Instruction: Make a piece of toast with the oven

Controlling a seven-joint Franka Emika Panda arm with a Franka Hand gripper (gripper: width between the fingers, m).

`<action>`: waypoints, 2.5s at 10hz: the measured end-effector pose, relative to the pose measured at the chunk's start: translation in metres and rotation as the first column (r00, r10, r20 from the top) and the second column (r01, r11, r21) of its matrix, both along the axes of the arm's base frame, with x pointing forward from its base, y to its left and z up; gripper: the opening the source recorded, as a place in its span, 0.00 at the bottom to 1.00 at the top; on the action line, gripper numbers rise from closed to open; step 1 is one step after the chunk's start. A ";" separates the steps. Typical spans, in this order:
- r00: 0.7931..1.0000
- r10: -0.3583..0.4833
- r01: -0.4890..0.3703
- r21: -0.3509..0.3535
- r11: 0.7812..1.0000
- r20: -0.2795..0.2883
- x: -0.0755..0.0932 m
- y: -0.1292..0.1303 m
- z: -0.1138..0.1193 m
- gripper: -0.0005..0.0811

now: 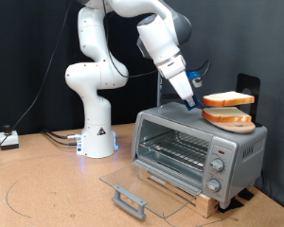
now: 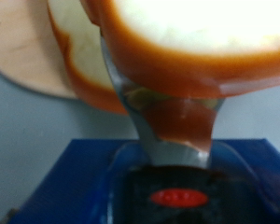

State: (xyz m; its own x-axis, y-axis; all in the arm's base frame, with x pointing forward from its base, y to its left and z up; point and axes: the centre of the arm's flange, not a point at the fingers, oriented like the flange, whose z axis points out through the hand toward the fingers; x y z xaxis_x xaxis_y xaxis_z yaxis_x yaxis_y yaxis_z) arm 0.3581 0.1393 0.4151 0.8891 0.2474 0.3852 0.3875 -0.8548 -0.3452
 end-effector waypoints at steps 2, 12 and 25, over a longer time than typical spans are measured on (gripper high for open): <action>1.000 0.000 0.000 -0.006 1.000 -0.002 -0.005 -0.004 0.001 0.49; 0.999 -0.017 0.019 0.048 0.999 -0.035 -0.007 -0.147 0.004 0.49; 0.998 0.017 -0.017 -0.002 1.000 -0.062 -0.047 -0.277 -0.019 0.49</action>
State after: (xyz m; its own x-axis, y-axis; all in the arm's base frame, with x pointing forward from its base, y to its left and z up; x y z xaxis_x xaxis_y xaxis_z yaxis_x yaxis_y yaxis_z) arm 0.3110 -0.1381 0.3962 0.9068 0.2641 0.3286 0.3802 -0.8492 -0.3665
